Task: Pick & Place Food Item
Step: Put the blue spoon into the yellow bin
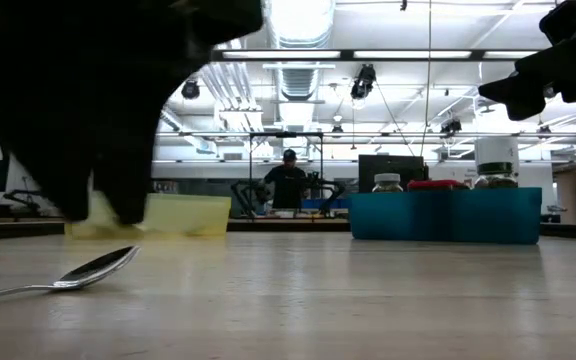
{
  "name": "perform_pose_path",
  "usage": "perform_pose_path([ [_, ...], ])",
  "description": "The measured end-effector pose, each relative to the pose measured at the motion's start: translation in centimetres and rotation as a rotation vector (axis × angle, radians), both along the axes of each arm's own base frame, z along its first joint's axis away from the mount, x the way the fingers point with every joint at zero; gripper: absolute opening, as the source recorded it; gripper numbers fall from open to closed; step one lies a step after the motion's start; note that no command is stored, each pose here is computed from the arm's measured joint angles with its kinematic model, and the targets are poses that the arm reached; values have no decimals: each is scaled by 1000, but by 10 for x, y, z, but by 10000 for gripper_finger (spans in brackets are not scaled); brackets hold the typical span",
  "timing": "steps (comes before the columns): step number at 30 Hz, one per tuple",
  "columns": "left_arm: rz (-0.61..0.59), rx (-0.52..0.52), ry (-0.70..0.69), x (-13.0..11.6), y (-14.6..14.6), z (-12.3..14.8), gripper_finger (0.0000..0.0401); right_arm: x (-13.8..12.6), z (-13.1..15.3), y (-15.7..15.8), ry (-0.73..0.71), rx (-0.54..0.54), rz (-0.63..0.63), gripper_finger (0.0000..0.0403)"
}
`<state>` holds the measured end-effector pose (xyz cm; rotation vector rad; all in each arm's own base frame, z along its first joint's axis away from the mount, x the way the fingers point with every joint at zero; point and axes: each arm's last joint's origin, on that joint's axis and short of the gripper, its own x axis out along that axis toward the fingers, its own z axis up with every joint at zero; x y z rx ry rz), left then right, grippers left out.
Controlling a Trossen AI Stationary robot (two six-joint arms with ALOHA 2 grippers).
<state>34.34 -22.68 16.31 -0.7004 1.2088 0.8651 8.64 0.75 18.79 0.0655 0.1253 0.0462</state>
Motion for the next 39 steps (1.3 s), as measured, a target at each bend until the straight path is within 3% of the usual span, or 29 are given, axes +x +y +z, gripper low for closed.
perform_pose_path([
  [14,76,48,114,31,3,-10,225,0,0,0,0,1,0,303],
  [19,143,40,183,33,3,-18,225,0,0,0,0,2,0,303],
  [32,186,31,207,31,3,-25,225,0,0,0,0,0,0,303],
  [39,191,42,222,30,4,-24,183,0,0,0,0,0,0,303],
])
